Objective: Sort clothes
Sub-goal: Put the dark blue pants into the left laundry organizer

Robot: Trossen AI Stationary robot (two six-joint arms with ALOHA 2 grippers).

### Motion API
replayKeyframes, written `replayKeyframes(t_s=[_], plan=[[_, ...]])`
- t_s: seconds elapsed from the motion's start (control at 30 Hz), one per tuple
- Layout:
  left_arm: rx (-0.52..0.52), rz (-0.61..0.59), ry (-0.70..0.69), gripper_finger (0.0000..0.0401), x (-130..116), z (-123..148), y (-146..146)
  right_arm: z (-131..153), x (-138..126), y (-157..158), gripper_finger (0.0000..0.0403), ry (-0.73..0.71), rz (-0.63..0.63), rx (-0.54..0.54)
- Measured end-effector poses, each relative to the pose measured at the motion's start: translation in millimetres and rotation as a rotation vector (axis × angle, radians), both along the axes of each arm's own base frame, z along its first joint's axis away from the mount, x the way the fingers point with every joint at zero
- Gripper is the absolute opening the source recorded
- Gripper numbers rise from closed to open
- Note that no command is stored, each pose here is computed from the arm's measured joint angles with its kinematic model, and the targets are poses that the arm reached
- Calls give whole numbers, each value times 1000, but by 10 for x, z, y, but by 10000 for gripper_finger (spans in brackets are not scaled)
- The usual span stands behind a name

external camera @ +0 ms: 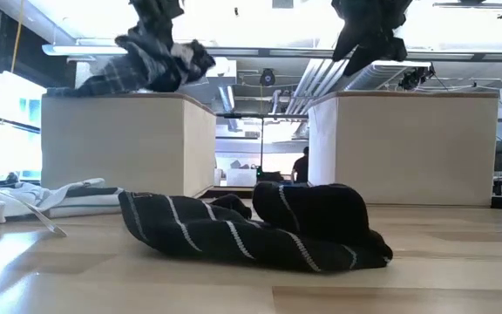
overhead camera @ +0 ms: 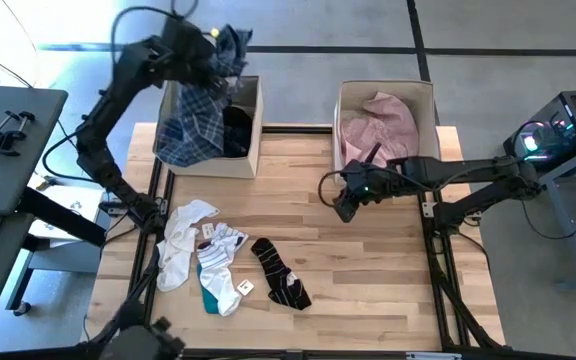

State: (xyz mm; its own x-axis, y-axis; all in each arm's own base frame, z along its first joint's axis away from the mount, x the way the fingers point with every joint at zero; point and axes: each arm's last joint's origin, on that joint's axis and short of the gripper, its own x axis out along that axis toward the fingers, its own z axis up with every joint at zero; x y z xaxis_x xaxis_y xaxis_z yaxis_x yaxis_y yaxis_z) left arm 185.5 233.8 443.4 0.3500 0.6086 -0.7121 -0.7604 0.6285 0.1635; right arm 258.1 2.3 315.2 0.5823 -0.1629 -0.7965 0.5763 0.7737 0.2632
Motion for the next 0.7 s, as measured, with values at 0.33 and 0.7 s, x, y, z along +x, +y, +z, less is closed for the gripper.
replayKeyframes(t_s=[0.33,0.7], plan=[[-197,50,-26,33,90,-1169,74,5,-19,262,172,-24,-22,-25],[-288,174,-61,50,-9,-2097,39,6,-32,358,172,-37,-38,3]])
